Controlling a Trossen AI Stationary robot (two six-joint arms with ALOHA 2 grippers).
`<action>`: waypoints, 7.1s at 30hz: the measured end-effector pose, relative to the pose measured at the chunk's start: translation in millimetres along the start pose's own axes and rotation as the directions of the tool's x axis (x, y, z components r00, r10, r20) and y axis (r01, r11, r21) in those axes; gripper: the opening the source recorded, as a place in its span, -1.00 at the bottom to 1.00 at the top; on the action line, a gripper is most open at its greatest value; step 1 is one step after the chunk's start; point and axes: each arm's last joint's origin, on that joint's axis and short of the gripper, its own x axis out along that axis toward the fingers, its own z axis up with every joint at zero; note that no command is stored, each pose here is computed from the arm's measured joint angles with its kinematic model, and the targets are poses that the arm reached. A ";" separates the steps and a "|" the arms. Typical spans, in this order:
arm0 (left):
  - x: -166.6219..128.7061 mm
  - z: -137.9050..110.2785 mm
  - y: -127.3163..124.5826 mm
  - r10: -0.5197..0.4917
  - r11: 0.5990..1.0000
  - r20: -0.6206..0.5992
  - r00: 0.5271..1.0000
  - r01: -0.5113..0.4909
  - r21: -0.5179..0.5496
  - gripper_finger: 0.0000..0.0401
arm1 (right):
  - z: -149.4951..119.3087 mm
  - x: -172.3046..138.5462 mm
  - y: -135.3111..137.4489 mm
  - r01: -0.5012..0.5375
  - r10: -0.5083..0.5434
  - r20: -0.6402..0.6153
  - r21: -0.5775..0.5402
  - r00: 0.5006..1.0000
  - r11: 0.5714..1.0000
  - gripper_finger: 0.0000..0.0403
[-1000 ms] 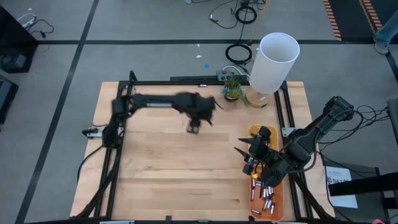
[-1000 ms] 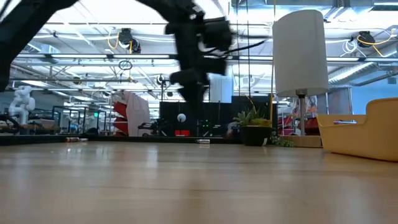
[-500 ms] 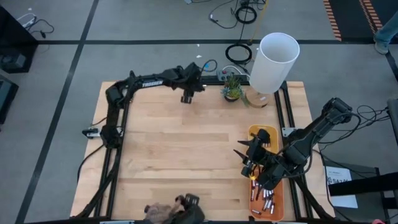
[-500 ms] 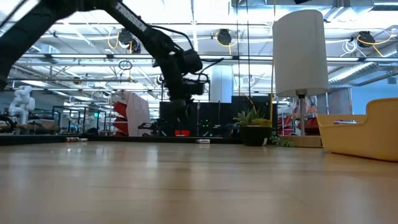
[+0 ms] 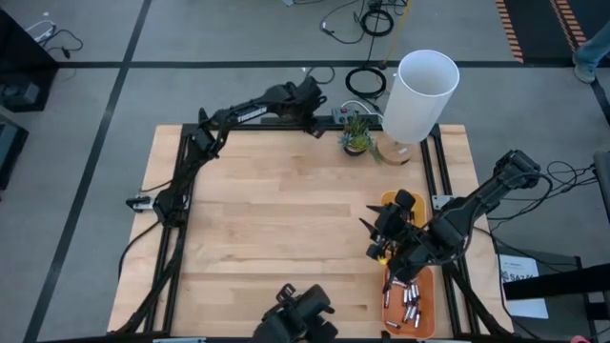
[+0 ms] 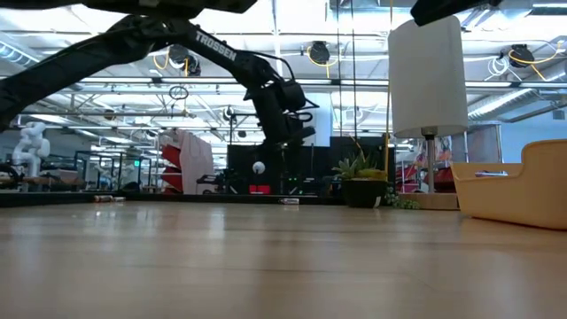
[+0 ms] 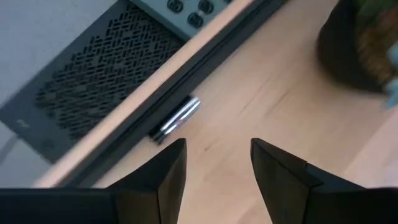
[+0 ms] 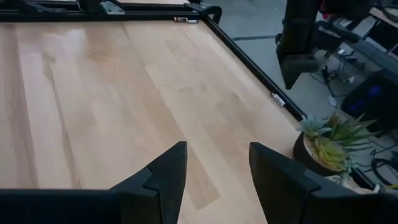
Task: Sort batteries
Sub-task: Put the silver battery into the orange bin
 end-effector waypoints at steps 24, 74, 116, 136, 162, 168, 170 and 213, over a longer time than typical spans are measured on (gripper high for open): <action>0.2 4.0 -6.5 0.080 0.928 0.067 0.995 -0.050 -0.369 0.08 | -1.2 -0.7 2.6 -0.056 0.060 -0.053 0.075 0.997 0.996 -0.17; 60.5 -3.9 34.7 0.055 0.795 -0.012 0.998 -0.051 -0.604 0.70 | -1.6 -0.6 2.1 -0.056 0.056 -0.055 0.008 0.997 0.998 -0.17; 46.4 -1.1 42.3 0.070 0.896 -0.103 0.992 -0.107 -0.430 0.35 | -1.5 -0.6 2.1 -0.058 0.055 -0.055 -0.046 0.997 0.997 -0.17; 28.0 -8.2 -41.7 0.159 0.688 -0.102 0.982 -0.036 0.725 0.35 | -0.5 -0.4 3.1 -0.063 0.062 -0.048 -0.029 0.997 0.998 -0.17; 22.3 1.7 11.8 -0.146 0.710 -0.169 0.975 0.222 0.668 0.35 | -1.7 -0.7 3.1 -0.075 0.076 -0.071 0.021 0.995 0.997 -0.17; 23.0 1.2 9.6 -0.160 0.703 -0.173 0.972 0.235 0.672 0.35 | -1.9 -0.7 2.7 -0.071 0.072 -0.072 0.024 0.995 0.997 -0.17; 23.3 1.7 9.7 -0.154 0.702 -0.167 0.974 0.227 0.675 0.35 | -2.5 -0.7 2.2 -0.067 0.069 -0.075 0.029 0.995 0.997 -0.17; 56.0 -8.2 10.2 -0.092 0.695 -0.222 0.971 0.222 0.684 0.35 | -5.8 0.4 1.8 -0.054 0.059 -0.087 0.058 0.994 0.997 -0.17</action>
